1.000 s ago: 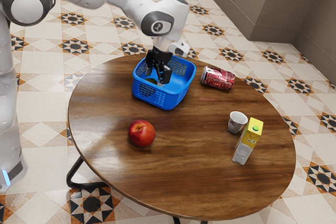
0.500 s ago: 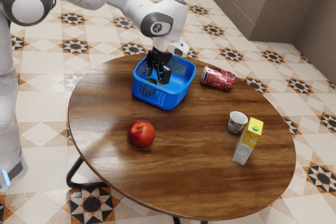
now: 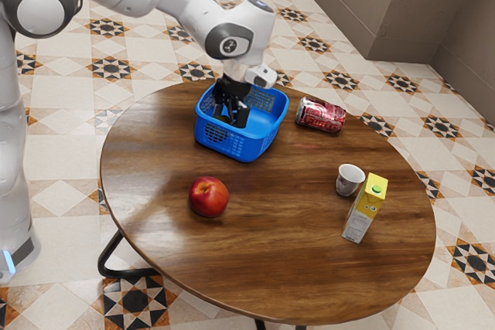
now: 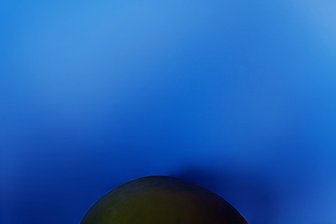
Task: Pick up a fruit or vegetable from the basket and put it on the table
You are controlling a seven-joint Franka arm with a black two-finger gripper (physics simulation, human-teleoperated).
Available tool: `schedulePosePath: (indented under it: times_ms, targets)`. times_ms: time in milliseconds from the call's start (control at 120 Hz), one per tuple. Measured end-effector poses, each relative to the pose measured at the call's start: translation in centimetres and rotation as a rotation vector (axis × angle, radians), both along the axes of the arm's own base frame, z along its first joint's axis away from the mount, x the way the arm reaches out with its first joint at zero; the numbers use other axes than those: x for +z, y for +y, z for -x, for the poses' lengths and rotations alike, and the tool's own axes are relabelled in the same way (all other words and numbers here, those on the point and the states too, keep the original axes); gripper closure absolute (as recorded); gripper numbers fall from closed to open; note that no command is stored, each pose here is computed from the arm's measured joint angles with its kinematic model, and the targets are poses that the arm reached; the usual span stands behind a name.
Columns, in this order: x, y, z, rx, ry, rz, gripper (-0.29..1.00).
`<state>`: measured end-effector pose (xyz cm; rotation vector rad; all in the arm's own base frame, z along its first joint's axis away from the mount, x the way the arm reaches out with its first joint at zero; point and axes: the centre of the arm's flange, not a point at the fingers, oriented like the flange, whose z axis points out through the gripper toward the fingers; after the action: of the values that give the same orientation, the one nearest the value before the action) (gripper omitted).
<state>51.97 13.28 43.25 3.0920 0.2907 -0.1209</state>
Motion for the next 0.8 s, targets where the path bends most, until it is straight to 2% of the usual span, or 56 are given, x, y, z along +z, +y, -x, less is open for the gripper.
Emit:
schedulePosePath:
  times_ms: [533,658,800]
  targets:
    - [-1.0,-0.1,0.1,-0.008,0.009,0.002,0.01]
    - [-0.9,0.1,0.1,-0.005,0.002,-0.001,0.24]
    - [-0.8,0.4,0.1,0.001,-0.004,-0.007,0.35]
